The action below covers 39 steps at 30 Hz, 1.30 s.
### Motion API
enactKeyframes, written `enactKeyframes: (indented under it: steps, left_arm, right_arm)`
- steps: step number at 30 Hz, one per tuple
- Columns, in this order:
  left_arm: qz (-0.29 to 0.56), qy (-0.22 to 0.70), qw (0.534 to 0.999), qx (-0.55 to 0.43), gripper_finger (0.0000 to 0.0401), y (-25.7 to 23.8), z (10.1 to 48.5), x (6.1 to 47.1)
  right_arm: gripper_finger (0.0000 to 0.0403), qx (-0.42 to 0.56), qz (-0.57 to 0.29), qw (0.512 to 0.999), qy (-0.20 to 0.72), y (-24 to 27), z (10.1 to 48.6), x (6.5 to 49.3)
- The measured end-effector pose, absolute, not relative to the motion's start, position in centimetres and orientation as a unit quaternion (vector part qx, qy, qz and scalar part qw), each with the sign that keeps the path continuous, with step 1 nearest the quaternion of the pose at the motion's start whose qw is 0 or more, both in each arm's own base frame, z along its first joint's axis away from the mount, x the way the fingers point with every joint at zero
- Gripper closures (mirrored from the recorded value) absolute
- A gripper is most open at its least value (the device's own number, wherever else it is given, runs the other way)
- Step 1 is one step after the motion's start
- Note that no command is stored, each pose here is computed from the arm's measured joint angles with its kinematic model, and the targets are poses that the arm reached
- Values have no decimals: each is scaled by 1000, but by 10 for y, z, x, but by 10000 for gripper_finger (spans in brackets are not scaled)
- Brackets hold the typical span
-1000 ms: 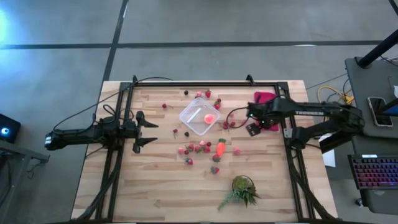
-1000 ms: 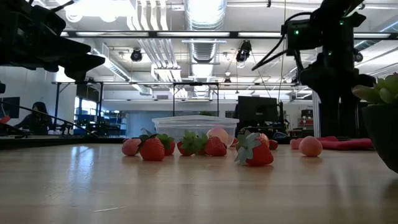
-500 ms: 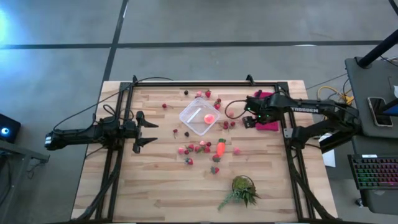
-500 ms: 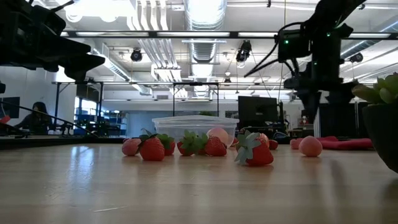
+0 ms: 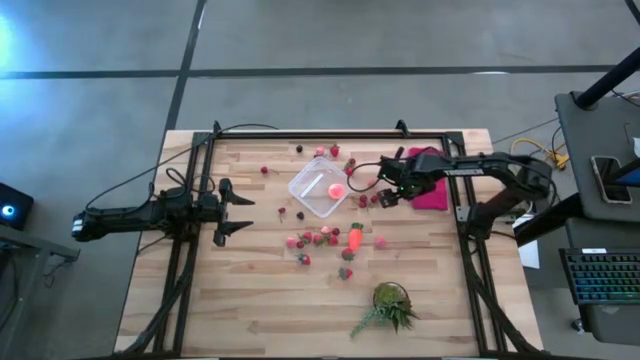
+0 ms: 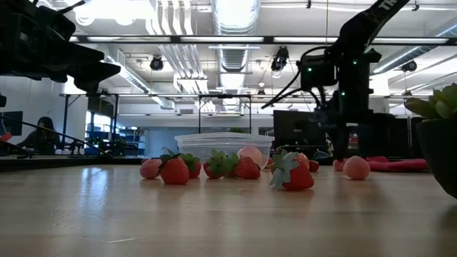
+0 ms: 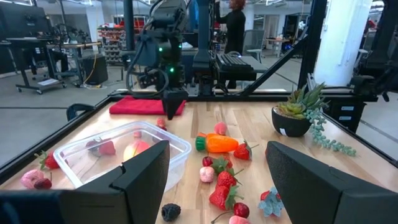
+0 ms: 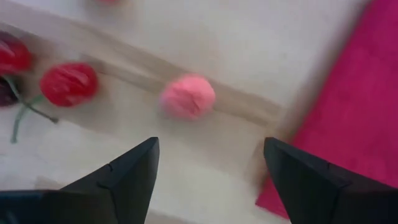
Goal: Pick and placing Produce into tupperware
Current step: Put the pink apricot into the transparent container
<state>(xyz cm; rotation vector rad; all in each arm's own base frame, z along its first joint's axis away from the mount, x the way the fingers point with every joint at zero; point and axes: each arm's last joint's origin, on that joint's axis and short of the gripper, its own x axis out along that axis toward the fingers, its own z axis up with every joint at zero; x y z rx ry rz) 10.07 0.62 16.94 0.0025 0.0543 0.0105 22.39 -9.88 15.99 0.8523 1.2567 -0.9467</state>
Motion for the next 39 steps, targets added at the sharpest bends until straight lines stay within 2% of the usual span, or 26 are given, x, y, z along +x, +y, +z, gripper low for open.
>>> enactKeyframes:
  steps: [7, 16, 33, 39]
  left_arm:
    - [5, 27, 1000, 1, 146, 6, 169, 101]
    - [5, 27, 1000, 1, 146, 6, 169, 101]
    - [5, 27, 1000, 1, 146, 6, 169, 101]
    - [5, 27, 1000, 1, 146, 6, 169, 101]
  right_arm:
    - [141, 331, -400, 644, 561, -108, 159, 242]
    - [169, 314, -386, 628, 598, -112, 142, 252]
    - [282, 309, -386, 637, 591, -111, 150, 250]
    - [290, 308, -386, 636, 593, -111, 148, 249]
